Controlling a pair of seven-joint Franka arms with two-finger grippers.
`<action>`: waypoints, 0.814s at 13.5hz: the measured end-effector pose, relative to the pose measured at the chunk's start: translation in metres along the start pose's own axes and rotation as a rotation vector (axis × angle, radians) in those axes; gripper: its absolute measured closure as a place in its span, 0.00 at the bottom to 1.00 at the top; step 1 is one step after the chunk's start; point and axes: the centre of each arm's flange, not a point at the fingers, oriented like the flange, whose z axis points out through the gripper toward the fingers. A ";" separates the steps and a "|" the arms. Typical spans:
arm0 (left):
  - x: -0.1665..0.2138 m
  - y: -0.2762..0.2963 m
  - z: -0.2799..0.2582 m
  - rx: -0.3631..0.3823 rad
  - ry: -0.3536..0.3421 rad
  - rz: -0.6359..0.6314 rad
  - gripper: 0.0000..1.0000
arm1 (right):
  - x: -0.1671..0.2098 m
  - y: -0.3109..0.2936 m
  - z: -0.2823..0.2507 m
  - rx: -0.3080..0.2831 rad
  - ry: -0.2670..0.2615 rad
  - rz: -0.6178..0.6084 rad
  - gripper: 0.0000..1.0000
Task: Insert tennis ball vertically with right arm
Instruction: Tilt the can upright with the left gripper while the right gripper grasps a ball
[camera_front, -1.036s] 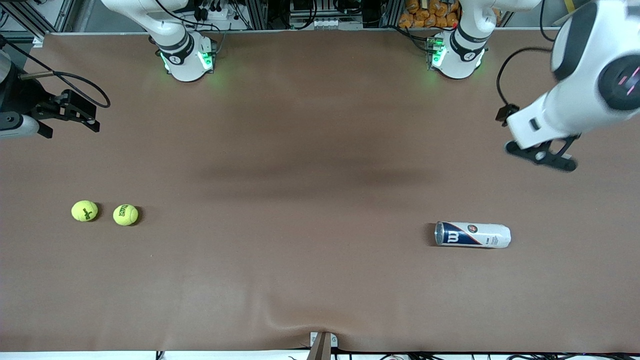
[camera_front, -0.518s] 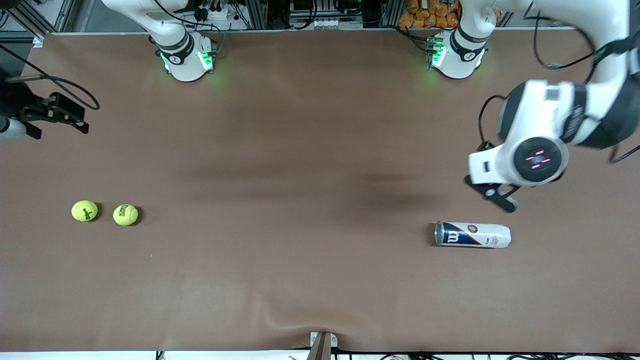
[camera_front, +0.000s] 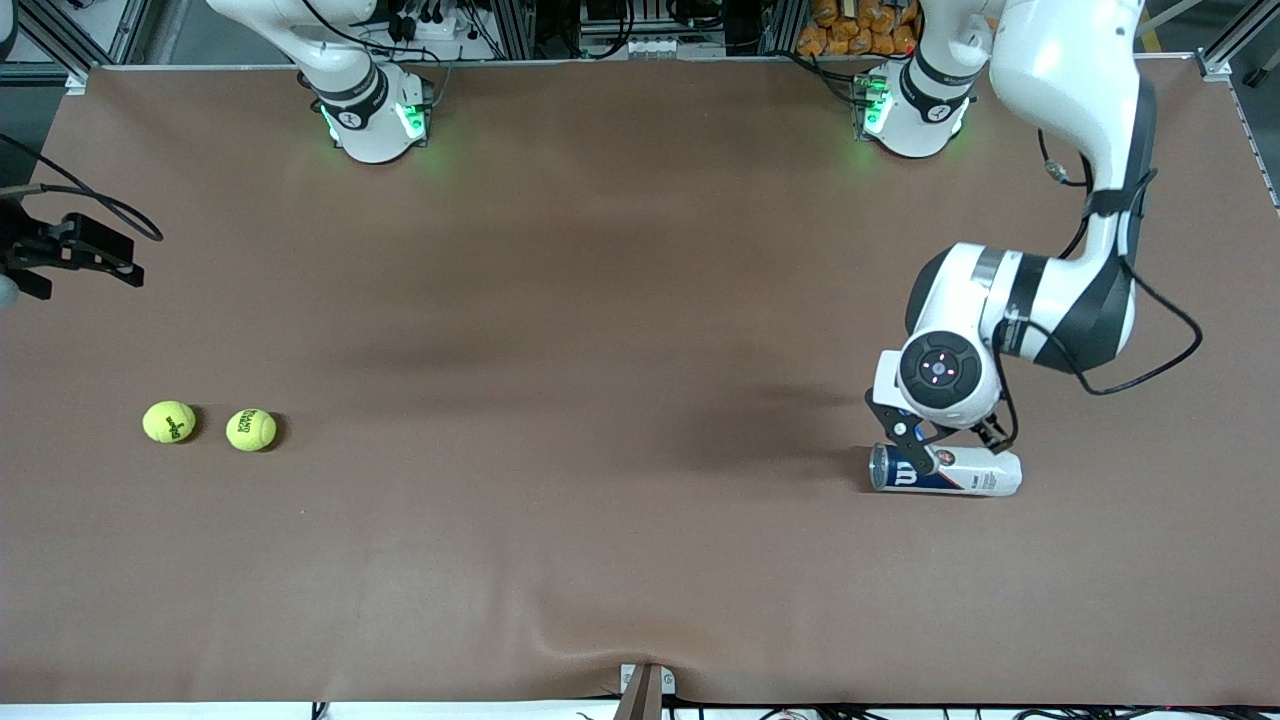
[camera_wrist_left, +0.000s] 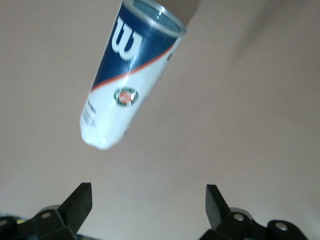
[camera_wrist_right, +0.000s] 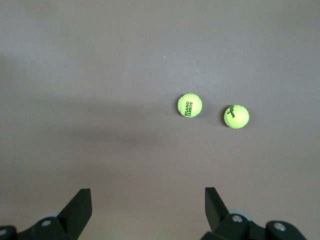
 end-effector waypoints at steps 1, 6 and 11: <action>0.008 -0.002 0.009 0.007 0.008 0.024 0.00 | 0.003 0.001 0.007 -0.002 0.007 0.001 0.00; 0.043 -0.006 0.044 0.047 0.046 0.083 0.00 | 0.006 0.037 0.071 -0.008 0.025 -0.038 0.00; 0.063 -0.009 0.063 0.140 0.047 0.139 0.00 | 0.006 0.054 0.179 -0.040 0.122 -0.045 0.00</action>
